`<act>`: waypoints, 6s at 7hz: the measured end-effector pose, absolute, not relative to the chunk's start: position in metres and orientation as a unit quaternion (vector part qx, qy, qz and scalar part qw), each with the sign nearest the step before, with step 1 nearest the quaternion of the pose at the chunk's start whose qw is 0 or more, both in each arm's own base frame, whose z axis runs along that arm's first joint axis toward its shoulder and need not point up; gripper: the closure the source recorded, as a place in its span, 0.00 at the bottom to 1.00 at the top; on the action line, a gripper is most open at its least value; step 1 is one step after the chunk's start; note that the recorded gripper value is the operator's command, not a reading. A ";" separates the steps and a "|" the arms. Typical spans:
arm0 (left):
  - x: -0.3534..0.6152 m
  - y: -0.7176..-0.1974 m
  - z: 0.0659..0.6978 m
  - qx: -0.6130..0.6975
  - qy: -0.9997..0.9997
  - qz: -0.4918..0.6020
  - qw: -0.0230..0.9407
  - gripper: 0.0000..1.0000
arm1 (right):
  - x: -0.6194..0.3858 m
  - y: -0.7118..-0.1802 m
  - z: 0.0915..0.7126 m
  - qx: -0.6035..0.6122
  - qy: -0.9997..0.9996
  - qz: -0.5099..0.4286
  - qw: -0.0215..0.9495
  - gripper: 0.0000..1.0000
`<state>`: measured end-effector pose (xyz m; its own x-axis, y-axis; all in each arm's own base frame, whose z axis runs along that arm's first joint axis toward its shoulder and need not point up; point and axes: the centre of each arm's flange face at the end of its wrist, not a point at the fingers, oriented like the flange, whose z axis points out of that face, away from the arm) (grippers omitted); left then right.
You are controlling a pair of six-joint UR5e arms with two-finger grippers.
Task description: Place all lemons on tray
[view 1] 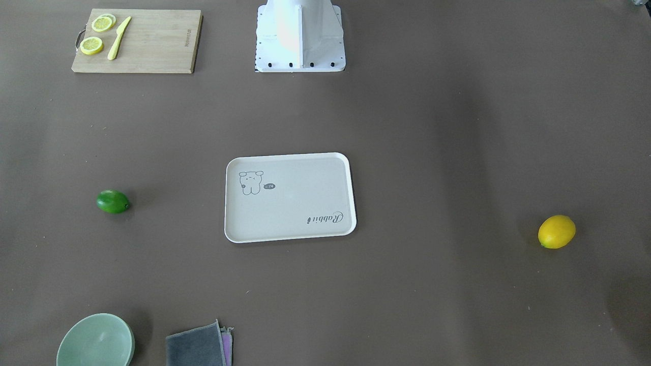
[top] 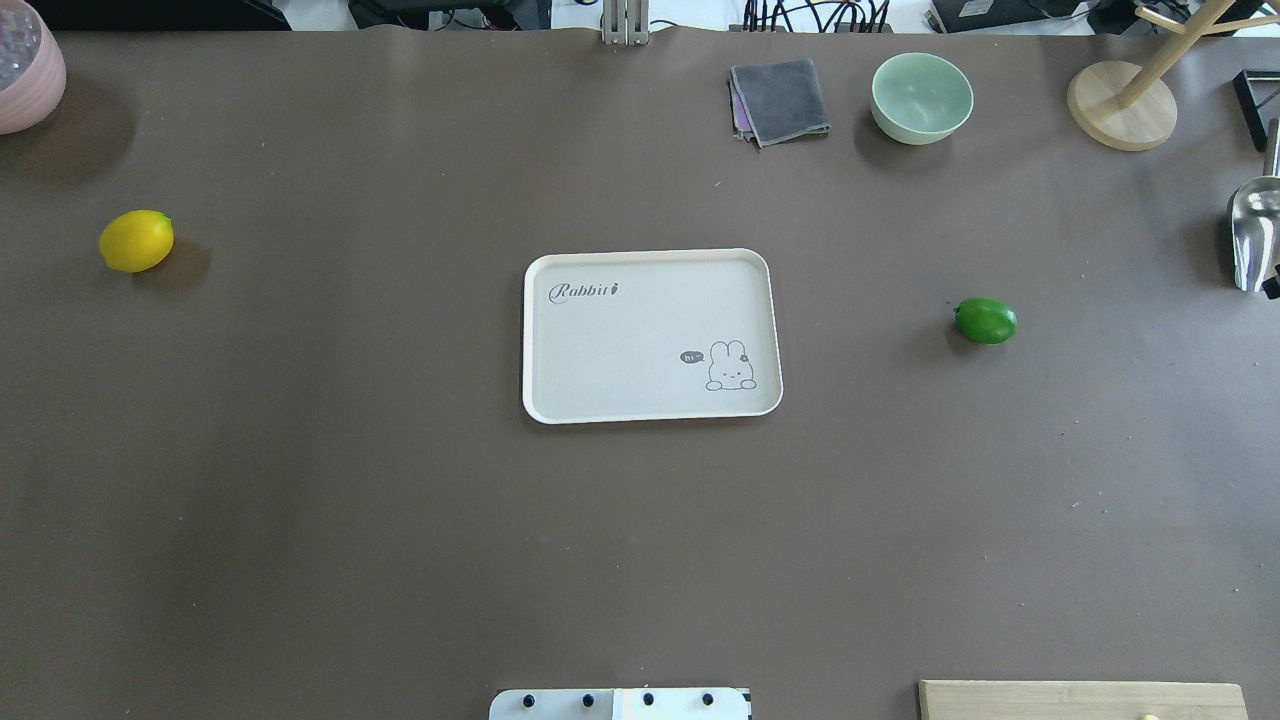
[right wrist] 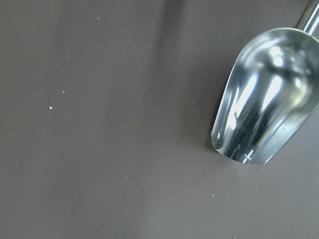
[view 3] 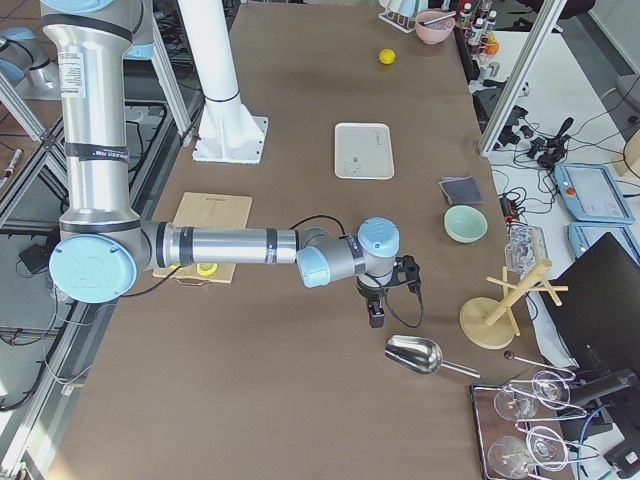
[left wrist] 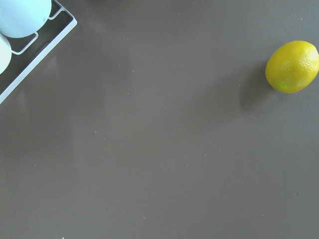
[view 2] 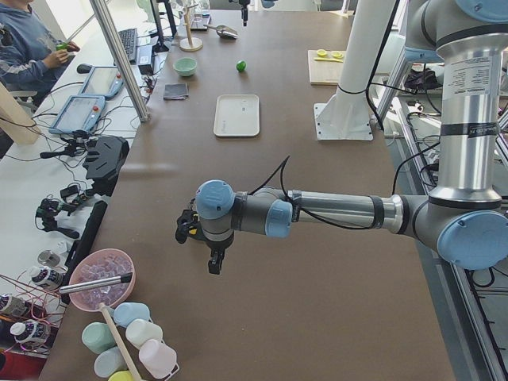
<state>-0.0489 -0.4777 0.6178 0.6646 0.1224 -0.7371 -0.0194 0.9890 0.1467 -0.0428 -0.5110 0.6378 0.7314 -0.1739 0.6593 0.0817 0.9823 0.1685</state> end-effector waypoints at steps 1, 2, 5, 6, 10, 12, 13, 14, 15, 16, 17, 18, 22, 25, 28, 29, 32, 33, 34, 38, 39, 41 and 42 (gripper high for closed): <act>-0.049 -0.475 0.617 0.064 0.408 0.040 0.910 0.02 | -0.043 -0.511 0.637 0.064 -0.360 -0.069 0.928 0.00; -0.049 -0.470 0.619 0.063 0.407 0.040 0.910 0.02 | -0.043 -0.512 0.636 0.065 -0.361 -0.069 0.928 0.00; -0.049 -0.469 0.617 0.067 0.405 0.041 0.911 0.02 | -0.045 -0.514 0.635 0.066 -0.363 -0.071 0.927 0.00; -0.049 -0.469 0.616 0.068 0.405 0.041 0.911 0.02 | -0.045 -0.515 0.635 0.068 -0.364 -0.072 0.926 0.00; -0.049 -0.473 0.610 0.084 0.409 0.048 0.908 0.02 | -0.049 -0.508 0.620 0.072 -0.404 -0.085 0.908 0.00; -0.049 -0.472 0.608 0.100 0.409 0.053 0.906 0.02 | -0.051 -0.507 0.608 0.078 -0.417 -0.090 0.901 0.00; -0.049 -0.472 0.606 0.102 0.409 0.052 0.905 0.02 | -0.052 -0.507 0.604 0.080 -0.420 -0.092 0.899 0.00; -0.049 -0.472 0.602 0.102 0.410 0.043 0.905 0.02 | -0.054 -0.507 0.596 0.086 -0.423 -0.096 0.897 0.00; -0.048 -0.473 0.594 0.104 0.412 0.034 0.905 0.02 | -0.058 -0.507 0.585 0.093 -0.426 -0.104 0.894 0.01; -0.048 -0.473 0.586 0.112 0.413 0.031 0.903 0.03 | -0.067 -0.507 0.574 0.097 -0.431 -0.116 0.890 0.02; -0.048 -0.474 0.579 0.128 0.413 0.036 0.901 0.04 | -0.083 -0.509 0.561 0.102 -0.436 -0.134 0.884 0.05; -0.046 -0.476 0.574 0.146 0.413 0.046 0.898 0.03 | -0.103 -0.514 0.544 0.109 -0.441 -0.156 0.877 0.02; -0.010 -0.482 0.561 0.190 0.414 0.111 0.883 0.03 | -0.168 -0.514 0.497 0.196 -0.454 -0.252 0.832 0.02; 0.048 -0.509 0.554 0.206 0.394 0.208 0.871 0.03 | -0.267 -0.500 0.469 0.224 -0.425 -0.336 0.810 0.08; 0.071 -0.530 0.555 0.212 0.382 0.248 0.865 0.03 | -0.290 -0.500 0.476 0.253 -0.376 -0.386 0.803 0.12; 0.074 -0.532 0.556 0.211 0.380 0.251 0.865 0.03 | -0.293 -0.504 0.483 0.263 -0.353 -0.404 0.802 0.12; 0.092 -0.535 0.559 0.209 0.362 0.263 0.869 0.03 | -0.319 -0.516 0.500 0.254 -0.336 -0.427 0.800 0.96; 0.095 -0.537 0.560 0.208 0.361 0.265 0.870 0.03 | -0.323 -0.516 0.504 0.248 -0.338 -0.429 0.800 1.00; 0.100 -0.541 0.564 0.204 0.361 0.266 0.870 0.04 | -0.320 -0.517 0.507 0.244 -0.341 -0.428 0.801 1.00; 0.155 -0.594 0.564 0.199 0.351 0.296 0.866 0.08 | -0.310 -0.538 0.445 0.235 -0.404 -0.376 0.800 1.00; 0.170 -0.610 0.559 0.204 0.340 0.310 0.864 0.08 | -0.324 -0.539 0.417 0.228 -0.422 -0.349 0.805 1.00; 0.198 -0.624 0.561 0.204 0.331 0.334 0.859 0.09 | -0.383 -0.518 0.364 0.187 -0.463 -0.279 0.820 1.00; 0.205 -0.624 0.570 0.207 0.331 0.341 0.855 0.09 | -0.414 -0.504 0.346 0.168 -0.470 -0.244 0.831 1.00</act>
